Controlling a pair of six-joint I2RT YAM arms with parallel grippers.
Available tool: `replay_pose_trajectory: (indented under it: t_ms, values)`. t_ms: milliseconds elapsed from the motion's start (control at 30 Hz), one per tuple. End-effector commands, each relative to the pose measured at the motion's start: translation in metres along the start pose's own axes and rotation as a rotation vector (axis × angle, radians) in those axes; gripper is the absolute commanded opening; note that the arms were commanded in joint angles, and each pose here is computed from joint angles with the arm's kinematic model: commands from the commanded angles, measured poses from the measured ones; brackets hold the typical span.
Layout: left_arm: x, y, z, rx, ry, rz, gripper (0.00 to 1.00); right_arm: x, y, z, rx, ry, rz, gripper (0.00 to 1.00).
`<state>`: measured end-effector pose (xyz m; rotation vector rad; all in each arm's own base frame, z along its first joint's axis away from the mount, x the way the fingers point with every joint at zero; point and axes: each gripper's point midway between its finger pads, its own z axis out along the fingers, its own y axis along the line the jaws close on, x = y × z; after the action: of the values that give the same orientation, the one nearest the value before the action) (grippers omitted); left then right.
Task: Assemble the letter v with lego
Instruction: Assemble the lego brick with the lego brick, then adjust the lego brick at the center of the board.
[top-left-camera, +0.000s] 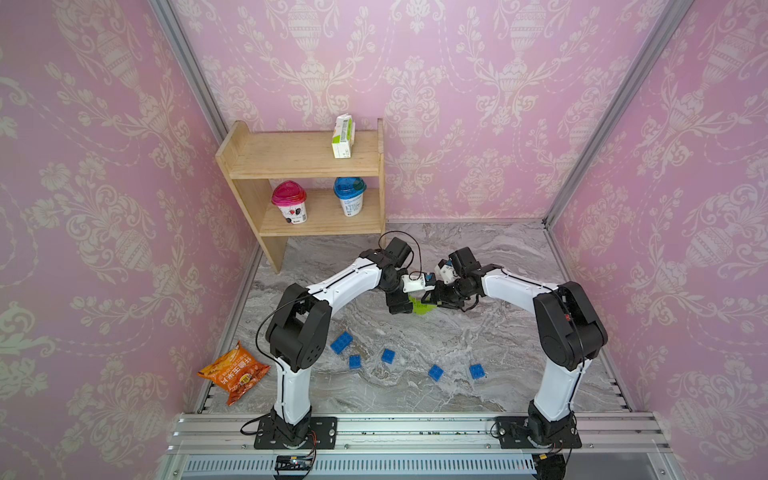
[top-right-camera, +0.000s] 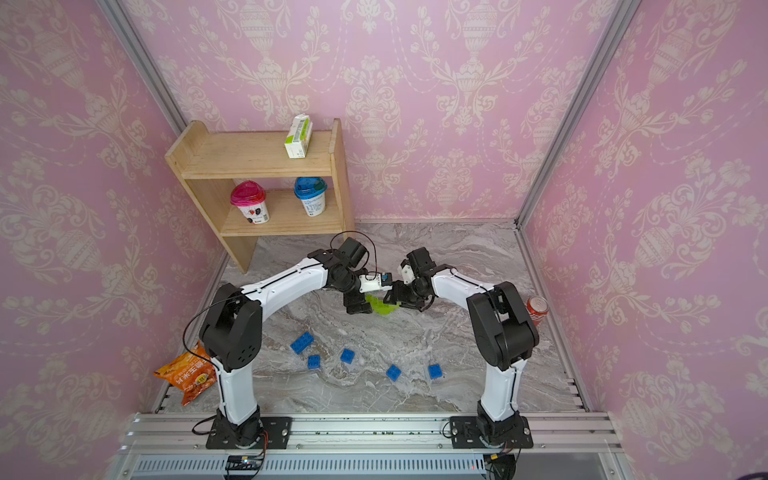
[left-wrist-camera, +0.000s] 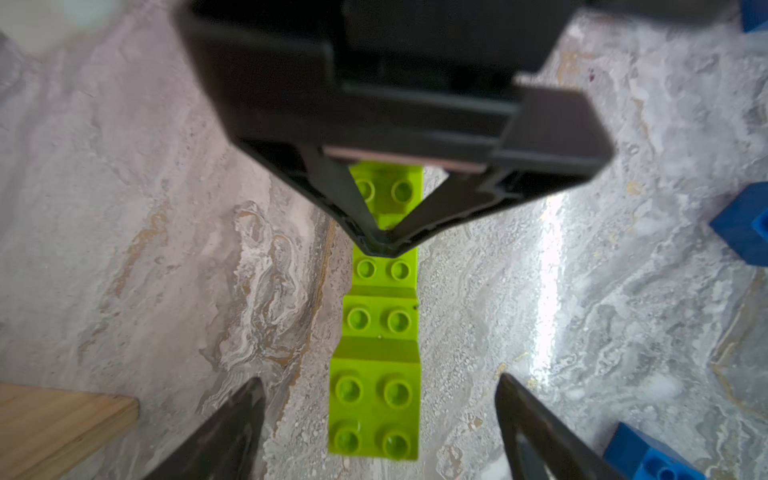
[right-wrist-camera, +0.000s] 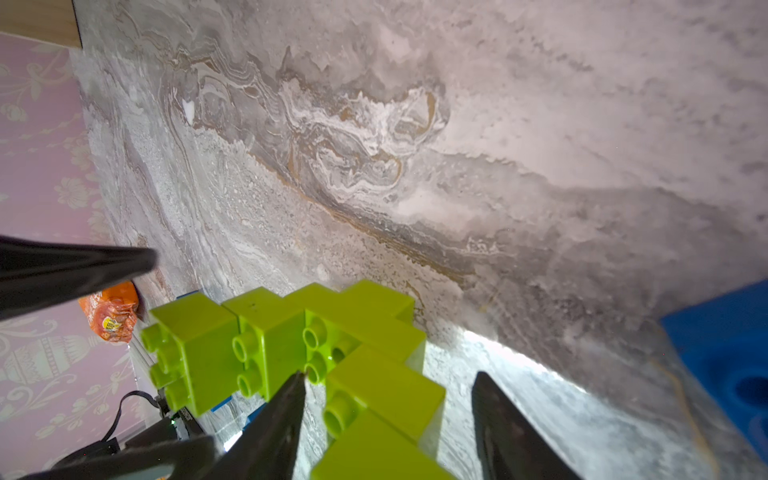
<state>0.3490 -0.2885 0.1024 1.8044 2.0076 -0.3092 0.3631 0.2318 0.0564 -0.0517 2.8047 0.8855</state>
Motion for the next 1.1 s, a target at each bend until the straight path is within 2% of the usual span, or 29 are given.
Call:
replay_pose_trajectory:
  t_ms: [0, 267, 400, 500, 600, 733, 800, 867, 967, 1067]
  values:
    - [-0.034, 0.002, -0.035, -0.076, -0.164, -0.013, 0.9, 0.003, 0.002, -0.014, 0.017, -0.009, -0.029, 0.67]
    - [-0.052, 0.012, -0.088, -0.216, -0.342, -0.147, 0.94, 0.002, 0.003, -0.038, 0.087, -0.016, -0.119, 0.75]
    - [-0.05, 0.022, -0.115, -0.268, -0.432, -0.295, 0.95, 0.004, 0.006, -0.062, 0.149, 0.01, -0.239, 0.83]
    - [-0.042, 0.035, -0.136, -0.318, -0.497, -0.467, 0.99, 0.003, 0.008, -0.088, 0.214, 0.019, -0.364, 0.84]
    - [-0.025, 0.05, -0.159, -0.37, -0.568, -0.682, 0.99, -0.006, 0.022, -0.11, 0.224, 0.014, -0.565, 0.91]
    - [0.016, 0.066, -0.186, -0.42, -0.64, -0.997, 0.99, -0.003, 0.043, -0.104, 0.143, 0.079, -1.044, 0.94]
    - [0.035, 0.065, -0.193, -0.433, -0.655, -1.08, 0.99, -0.003, 0.049, -0.095, 0.122, 0.124, -1.213, 0.93]
    - [0.054, 0.061, -0.202, -0.459, -0.66, -1.142, 0.99, -0.008, 0.046, -0.085, 0.142, 0.187, -1.319, 0.9]
    - [0.075, 0.051, -0.206, -0.477, -0.649, -1.187, 0.99, -0.013, 0.041, -0.068, 0.174, 0.288, -1.377, 0.89]
    - [0.084, 0.043, -0.21, -0.493, -0.647, -1.195, 0.99, -0.01, 0.045, -0.048, 0.155, 0.334, -1.429, 0.89]
